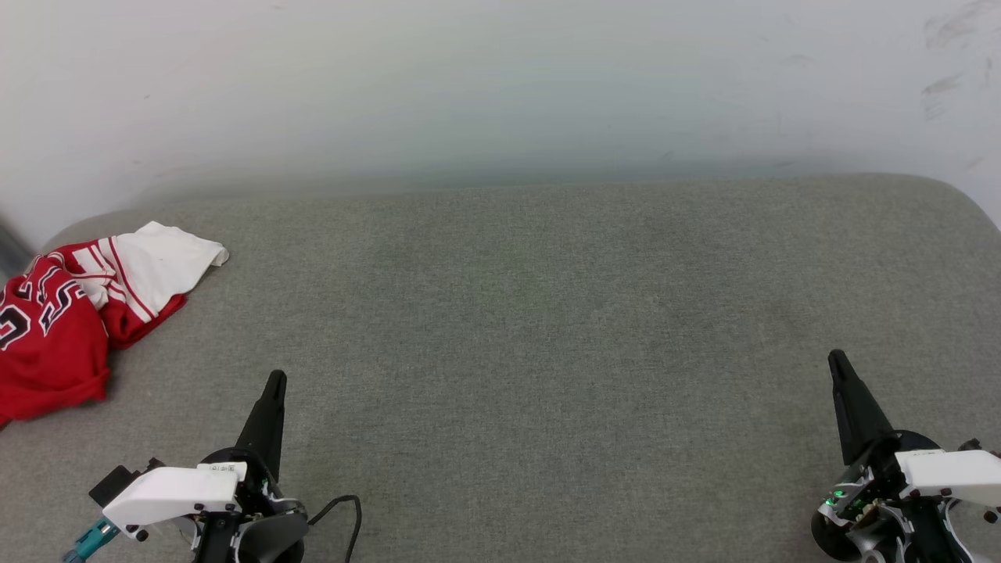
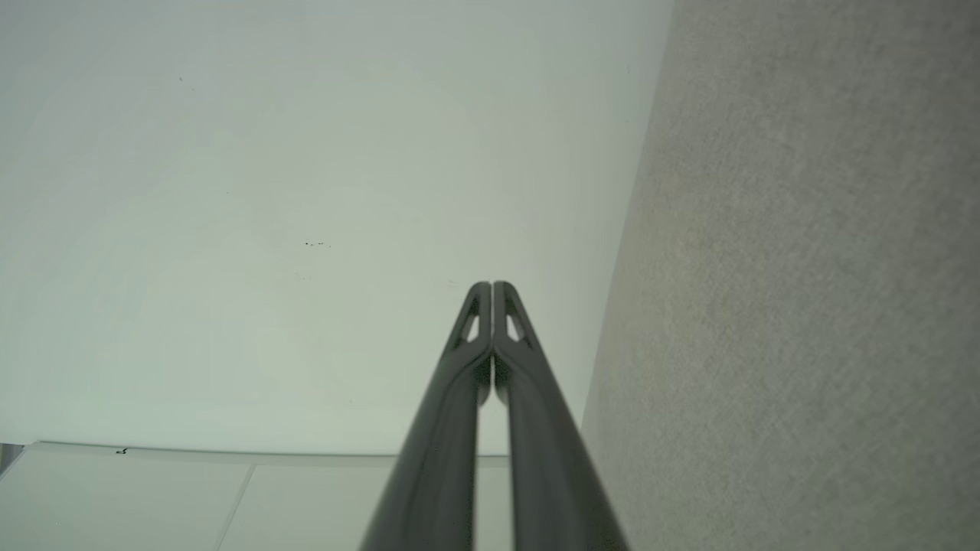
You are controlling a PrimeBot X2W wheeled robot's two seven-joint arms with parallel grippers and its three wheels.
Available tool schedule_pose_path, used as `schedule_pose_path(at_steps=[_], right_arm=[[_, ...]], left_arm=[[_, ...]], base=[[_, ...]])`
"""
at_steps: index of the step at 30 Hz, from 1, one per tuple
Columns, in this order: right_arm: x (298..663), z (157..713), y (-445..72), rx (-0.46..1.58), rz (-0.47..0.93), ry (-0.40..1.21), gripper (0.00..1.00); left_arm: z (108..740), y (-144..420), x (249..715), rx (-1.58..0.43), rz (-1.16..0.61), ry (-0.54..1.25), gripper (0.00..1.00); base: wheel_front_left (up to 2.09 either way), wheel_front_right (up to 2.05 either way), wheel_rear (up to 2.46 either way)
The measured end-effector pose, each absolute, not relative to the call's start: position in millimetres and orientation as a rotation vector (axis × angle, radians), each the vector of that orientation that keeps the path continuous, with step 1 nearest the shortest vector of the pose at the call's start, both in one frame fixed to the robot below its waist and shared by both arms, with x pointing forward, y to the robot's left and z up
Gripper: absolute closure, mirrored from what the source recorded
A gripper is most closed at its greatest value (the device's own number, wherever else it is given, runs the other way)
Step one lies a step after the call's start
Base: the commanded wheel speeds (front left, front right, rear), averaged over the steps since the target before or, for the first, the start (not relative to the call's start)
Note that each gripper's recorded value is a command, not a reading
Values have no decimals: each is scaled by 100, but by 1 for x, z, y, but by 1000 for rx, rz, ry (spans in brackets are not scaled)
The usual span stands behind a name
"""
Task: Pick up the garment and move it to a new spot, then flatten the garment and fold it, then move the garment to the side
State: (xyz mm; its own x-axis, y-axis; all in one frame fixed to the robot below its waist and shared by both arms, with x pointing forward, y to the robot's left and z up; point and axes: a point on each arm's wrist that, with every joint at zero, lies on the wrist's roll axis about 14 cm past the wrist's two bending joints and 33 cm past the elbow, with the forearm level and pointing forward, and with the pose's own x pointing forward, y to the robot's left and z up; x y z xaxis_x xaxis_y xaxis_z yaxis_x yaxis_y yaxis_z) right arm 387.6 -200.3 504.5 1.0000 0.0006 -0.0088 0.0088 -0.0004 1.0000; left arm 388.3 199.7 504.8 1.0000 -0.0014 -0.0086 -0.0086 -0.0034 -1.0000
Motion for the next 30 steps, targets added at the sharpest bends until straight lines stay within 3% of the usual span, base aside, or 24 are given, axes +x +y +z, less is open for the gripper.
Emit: schedule_pose_path(at_steps=[30], right_arm=[[388, 505, -200, 1571, -6, 7, 100]], left_arm=[[505, 200, 388, -1574, 6, 8, 100]], base=[[0, 0, 0]])
